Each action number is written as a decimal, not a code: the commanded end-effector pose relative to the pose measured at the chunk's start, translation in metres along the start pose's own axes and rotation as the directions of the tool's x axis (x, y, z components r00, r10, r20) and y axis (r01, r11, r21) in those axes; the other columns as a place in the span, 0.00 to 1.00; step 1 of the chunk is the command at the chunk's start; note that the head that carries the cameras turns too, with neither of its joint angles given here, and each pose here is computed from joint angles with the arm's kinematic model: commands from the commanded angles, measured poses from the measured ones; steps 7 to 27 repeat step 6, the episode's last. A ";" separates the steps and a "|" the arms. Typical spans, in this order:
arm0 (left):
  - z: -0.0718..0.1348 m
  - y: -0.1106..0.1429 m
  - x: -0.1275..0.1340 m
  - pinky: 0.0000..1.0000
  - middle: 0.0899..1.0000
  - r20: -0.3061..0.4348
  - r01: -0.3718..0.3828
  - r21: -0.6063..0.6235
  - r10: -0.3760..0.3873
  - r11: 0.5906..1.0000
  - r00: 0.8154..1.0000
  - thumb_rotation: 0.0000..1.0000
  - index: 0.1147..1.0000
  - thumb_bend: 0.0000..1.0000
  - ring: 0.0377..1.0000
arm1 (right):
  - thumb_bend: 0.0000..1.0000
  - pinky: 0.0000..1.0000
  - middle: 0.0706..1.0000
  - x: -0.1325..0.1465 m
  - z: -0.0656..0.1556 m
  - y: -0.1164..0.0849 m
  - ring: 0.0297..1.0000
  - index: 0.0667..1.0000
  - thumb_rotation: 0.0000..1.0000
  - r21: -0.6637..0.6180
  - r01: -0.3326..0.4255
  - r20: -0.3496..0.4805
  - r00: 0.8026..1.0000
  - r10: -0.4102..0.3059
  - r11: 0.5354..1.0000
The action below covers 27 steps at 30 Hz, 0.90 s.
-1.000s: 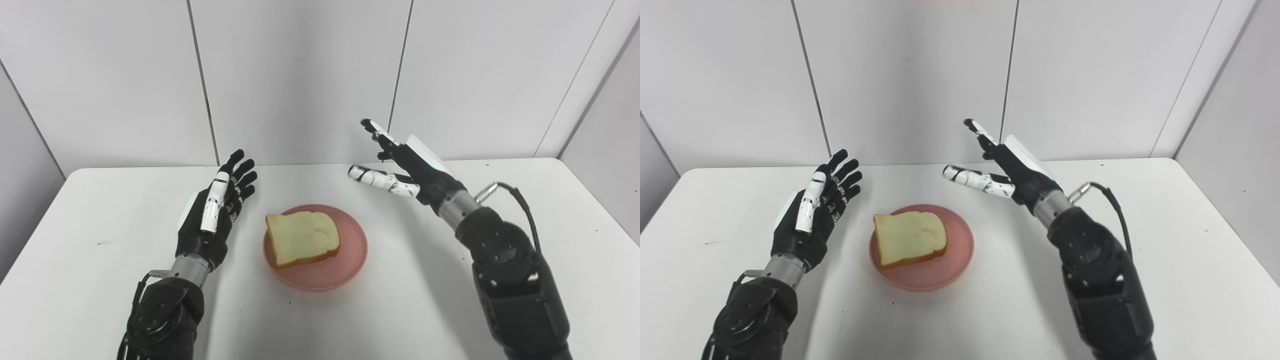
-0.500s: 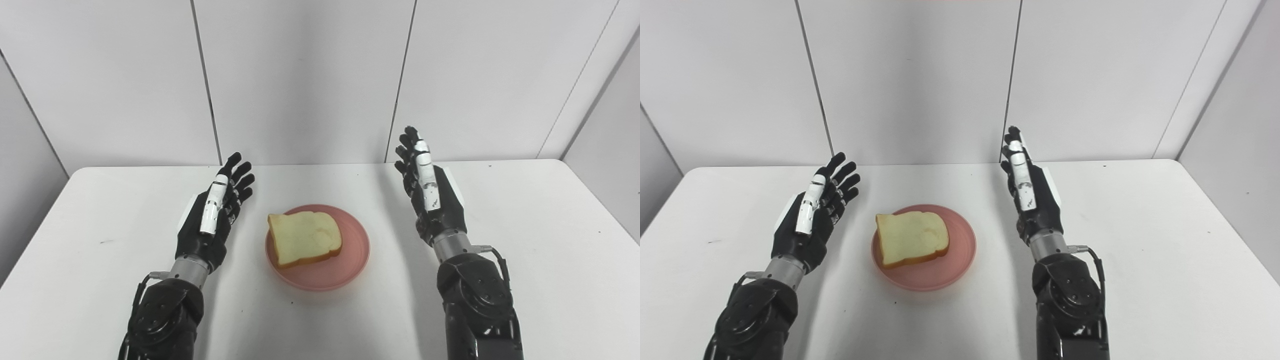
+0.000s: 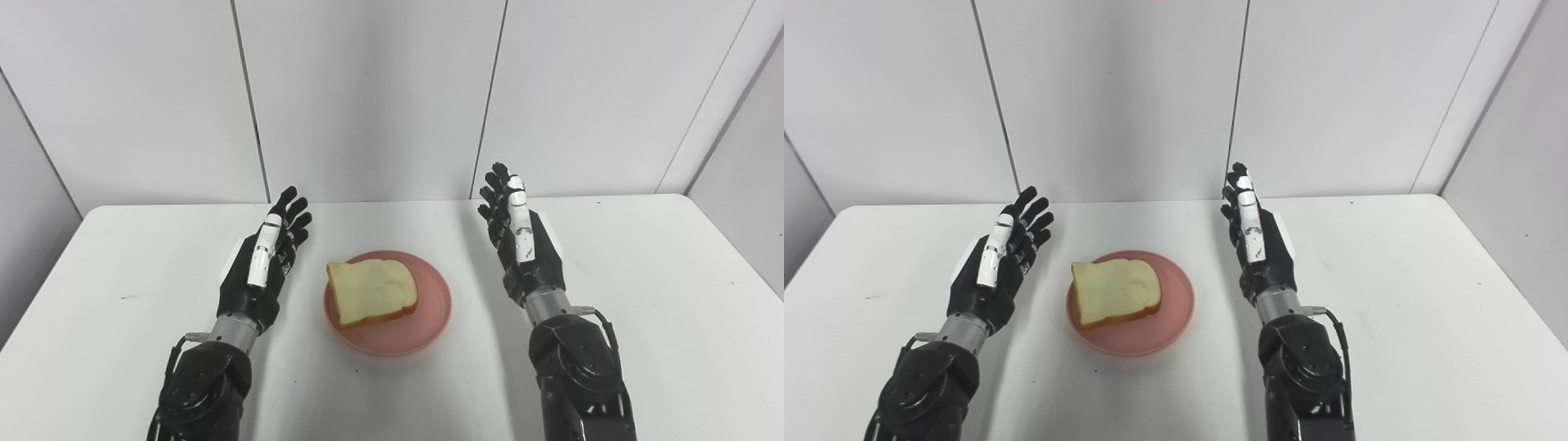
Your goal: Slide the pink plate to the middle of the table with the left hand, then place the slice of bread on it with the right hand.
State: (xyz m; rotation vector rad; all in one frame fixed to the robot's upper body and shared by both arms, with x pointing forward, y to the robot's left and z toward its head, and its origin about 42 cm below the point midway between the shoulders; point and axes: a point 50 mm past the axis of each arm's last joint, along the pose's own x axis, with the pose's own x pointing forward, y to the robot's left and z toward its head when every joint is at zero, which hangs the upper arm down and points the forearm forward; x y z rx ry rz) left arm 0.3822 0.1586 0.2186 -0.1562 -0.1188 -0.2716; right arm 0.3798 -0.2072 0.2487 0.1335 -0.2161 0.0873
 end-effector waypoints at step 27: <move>0.022 -0.002 0.006 0.97 0.95 0.098 0.012 0.014 -0.013 1.000 0.995 1.00 0.94 0.39 0.95 | 0.42 1.00 1.00 0.001 0.016 0.006 1.00 1.00 1.00 0.013 -0.025 0.037 0.999 0.024 1.000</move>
